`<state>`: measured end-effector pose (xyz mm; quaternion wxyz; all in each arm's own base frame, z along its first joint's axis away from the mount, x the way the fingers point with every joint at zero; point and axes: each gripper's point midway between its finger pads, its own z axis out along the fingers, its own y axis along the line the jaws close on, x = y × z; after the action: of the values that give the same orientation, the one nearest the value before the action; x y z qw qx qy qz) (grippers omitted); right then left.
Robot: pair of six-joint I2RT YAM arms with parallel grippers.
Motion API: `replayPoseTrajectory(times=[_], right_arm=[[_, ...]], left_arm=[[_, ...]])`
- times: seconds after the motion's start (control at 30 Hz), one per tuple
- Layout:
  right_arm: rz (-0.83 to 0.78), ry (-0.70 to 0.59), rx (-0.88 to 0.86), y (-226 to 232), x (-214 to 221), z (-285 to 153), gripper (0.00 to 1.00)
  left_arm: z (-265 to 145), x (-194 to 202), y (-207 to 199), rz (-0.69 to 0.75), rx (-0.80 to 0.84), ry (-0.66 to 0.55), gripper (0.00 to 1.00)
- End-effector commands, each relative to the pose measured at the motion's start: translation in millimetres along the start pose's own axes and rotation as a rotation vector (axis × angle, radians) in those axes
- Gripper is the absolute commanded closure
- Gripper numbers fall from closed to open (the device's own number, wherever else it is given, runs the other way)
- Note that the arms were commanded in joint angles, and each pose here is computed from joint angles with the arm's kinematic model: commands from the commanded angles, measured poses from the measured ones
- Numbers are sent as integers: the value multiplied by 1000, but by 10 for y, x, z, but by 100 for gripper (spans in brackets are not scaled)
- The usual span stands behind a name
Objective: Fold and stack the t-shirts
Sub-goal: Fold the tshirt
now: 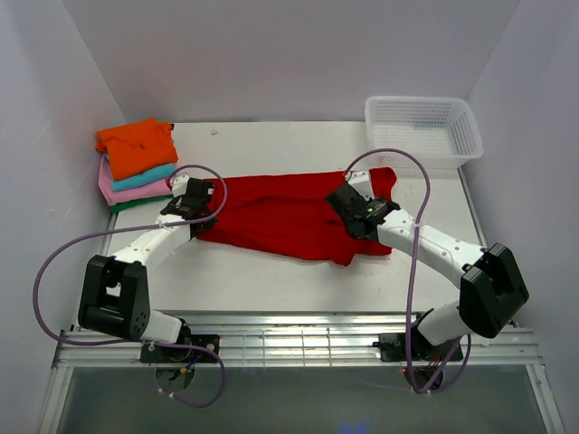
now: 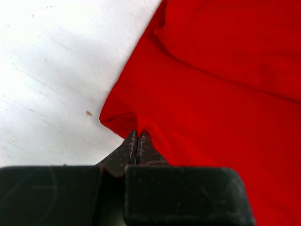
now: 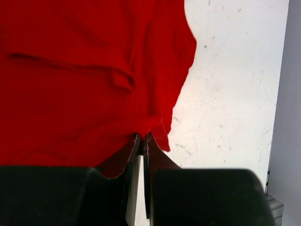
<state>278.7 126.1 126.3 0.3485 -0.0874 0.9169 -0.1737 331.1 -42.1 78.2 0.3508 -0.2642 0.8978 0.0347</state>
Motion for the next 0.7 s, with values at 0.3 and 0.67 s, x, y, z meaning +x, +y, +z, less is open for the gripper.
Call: replayPoseTrajectory(times=[0.3, 0.67], right_arm=[[-10, -117, 35, -44, -816, 441, 92], [-27, -118, 57, -88, -1090, 645, 92]], left_arm=[[226, -436, -137, -9, 54, -56, 100], [282, -572, -179, 17, 61, -47, 100]])
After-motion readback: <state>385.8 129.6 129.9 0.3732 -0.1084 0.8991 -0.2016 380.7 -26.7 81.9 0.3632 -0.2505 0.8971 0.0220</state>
